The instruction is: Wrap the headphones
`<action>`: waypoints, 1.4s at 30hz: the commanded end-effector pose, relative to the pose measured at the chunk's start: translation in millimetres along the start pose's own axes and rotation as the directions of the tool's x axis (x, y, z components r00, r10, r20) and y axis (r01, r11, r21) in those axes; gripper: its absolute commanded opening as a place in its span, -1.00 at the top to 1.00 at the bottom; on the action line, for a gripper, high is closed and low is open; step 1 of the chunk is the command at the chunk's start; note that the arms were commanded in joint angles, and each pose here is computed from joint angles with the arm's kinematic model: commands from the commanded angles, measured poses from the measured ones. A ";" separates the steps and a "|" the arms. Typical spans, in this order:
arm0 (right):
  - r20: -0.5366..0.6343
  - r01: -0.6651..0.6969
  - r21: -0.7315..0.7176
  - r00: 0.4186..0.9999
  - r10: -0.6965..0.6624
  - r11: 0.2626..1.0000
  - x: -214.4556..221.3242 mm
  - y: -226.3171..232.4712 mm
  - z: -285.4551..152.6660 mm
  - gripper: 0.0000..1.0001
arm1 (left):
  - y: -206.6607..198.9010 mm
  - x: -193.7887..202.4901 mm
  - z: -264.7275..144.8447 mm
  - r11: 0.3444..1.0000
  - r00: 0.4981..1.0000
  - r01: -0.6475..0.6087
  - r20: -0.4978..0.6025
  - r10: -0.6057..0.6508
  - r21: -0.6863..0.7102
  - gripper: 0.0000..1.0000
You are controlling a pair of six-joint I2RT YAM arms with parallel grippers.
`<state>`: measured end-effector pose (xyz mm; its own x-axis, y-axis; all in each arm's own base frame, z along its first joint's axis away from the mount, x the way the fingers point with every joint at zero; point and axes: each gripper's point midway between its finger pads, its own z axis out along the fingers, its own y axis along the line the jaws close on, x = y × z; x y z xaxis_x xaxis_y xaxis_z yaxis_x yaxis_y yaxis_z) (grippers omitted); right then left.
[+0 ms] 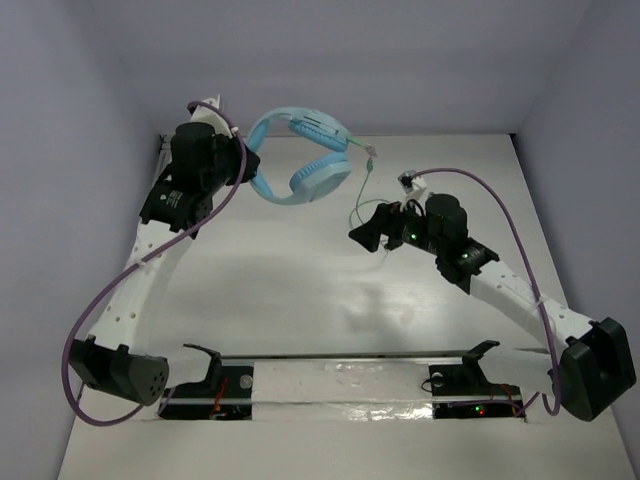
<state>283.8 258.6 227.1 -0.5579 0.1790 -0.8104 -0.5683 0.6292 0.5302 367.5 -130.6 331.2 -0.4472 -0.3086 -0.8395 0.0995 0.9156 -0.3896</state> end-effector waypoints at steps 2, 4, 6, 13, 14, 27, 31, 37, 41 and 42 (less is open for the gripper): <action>0.147 0.138 0.002 0.980 -0.137 0.990 -39.2 10.4 -7.0 -0.85 | -29.9 -26.2 -24.3 0.980 1.000 -0.004 0.001 0.004 0.197 1.00; 0.163 0.146 0.070 0.974 -0.156 0.987 -46.1 -0.9 -5.7 -0.88 | -34.6 -31.3 -28.5 0.974 1.000 -0.007 0.007 0.005 0.228 1.00; 0.166 0.160 0.093 0.971 -0.173 0.983 -46.3 -6.9 -3.0 -0.89 | -39.3 -38.5 -34.3 0.968 1.000 -0.015 0.014 0.011 0.252 1.00; 0.077 0.151 -0.104 0.987 -0.143 0.983 -17.3 6.4 32.4 -0.65 | -48.9 -61.1 -50.0 0.942 0.999 -0.018 0.047 0.002 0.334 1.00; 0.072 0.141 -0.122 0.989 -0.133 0.982 -14.3 7.8 34.3 -0.63 | -48.2 -62.9 -49.2 0.941 0.999 -0.009 0.044 -0.006 0.340 1.00; 0.058 0.140 -0.069 0.989 -0.136 0.988 10.4 -33.4 81.3 -0.50 | -81.7 -114.4 -78.6 0.868 0.991 -0.009 0.121 -0.060 0.497 1.00; 0.106 0.164 -0.067 0.982 -0.156 0.984 2.6 -35.5 88.0 -0.45 | -97.6 -123.4 -91.1 0.826 0.990 -0.004 0.118 -0.076 0.563 1.00; 0.115 0.188 -0.050 0.977 -0.182 0.981 -4.2 -42.1 103.1 -0.32 | -111.5 -156.8 -119.5 0.792 0.977 -0.032 0.186 -0.104 0.610 1.00; 0.136 0.201 -0.087 0.973 -0.188 0.976 -18.3 -33.1 113.2 -0.35 | -123.1 -164.7 -132.1 0.755 0.974 -0.032 0.189 -0.122 0.655 1.00; 0.128 0.201 -0.096 0.974 -0.188 0.975 -17.1 -32.8 115.9 -0.35 | -123.1 -165.1 -131.3 0.755 0.975 -0.027 0.185 -0.126 0.655 1.00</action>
<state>366.6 309.7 154.4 -0.4731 0.1100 -0.8741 -0.6564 0.6177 0.4331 337.9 -152.5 517.0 -0.3603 -0.4212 -0.8323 0.5674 0.6093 -0.5539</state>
